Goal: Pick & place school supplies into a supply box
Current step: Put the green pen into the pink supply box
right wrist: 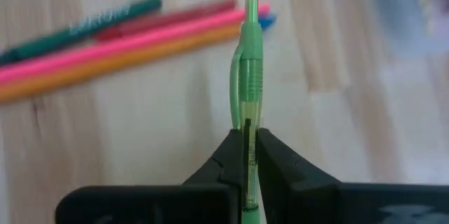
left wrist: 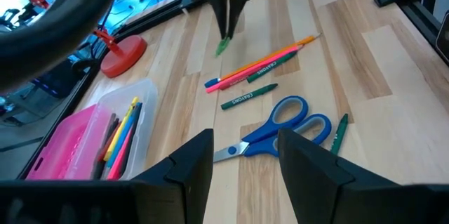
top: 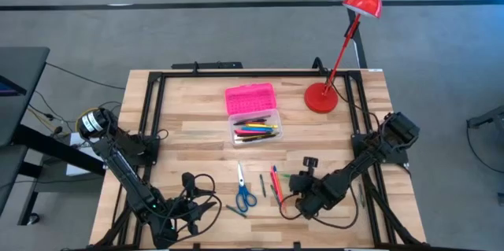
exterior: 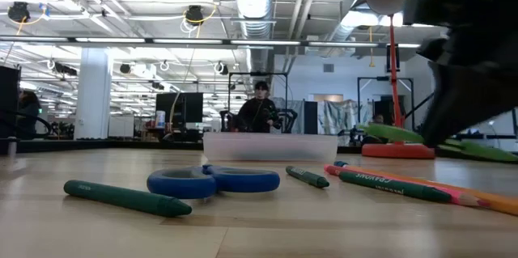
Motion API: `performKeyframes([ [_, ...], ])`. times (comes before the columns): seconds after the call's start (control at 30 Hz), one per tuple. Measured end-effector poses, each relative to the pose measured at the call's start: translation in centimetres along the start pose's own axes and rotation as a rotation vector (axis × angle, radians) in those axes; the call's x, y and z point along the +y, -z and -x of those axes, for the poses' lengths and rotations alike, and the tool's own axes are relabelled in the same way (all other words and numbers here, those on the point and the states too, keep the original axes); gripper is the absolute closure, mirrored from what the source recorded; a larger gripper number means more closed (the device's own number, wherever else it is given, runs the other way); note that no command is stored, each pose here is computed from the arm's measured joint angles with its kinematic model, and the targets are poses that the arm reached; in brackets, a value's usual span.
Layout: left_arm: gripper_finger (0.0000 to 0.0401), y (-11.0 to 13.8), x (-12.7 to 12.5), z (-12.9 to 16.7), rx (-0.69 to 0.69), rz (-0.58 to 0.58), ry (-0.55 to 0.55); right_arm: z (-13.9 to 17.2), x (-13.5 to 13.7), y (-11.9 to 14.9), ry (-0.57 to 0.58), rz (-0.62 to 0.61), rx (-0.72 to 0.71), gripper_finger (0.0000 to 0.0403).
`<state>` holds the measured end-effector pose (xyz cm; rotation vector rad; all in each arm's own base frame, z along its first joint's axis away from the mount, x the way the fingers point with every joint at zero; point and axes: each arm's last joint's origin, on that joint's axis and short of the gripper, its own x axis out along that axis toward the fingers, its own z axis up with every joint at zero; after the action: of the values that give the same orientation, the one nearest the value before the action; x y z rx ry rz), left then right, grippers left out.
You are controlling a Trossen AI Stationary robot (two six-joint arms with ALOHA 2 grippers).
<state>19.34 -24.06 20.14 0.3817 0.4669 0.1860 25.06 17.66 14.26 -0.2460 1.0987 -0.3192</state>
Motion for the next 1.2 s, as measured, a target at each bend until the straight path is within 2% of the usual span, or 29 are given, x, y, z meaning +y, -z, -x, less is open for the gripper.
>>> performKeyframes([
  [0.17,0.0247,0.0,0.0,0.0,0.000,0.000,-0.001,-0.4,-1.9,-3.2,0.080,0.062,-0.057,0.0393],
  [0.33,0.0247,0.0,0.1,0.0,-0.005,-0.005,-0.018,-2.4,-5.8,-6.5,0.164,0.076,-0.075,0.0390],
  [0.63,0.0247,0.3,0.2,0.0,0.010,-0.013,-0.026,-6.3,-12.7,-10.3,0.153,0.036,-0.137,0.0389],
  [0.87,0.0247,0.6,0.4,0.0,0.029,0.001,-0.038,-8.0,-16.4,-11.3,0.031,-0.049,-0.182,0.0387],
  [1.2,0.0247,0.7,0.5,0.0,0.034,0.011,-0.041,-8.3,-17.0,-11.2,0.033,-0.114,-0.174,0.0365],
])
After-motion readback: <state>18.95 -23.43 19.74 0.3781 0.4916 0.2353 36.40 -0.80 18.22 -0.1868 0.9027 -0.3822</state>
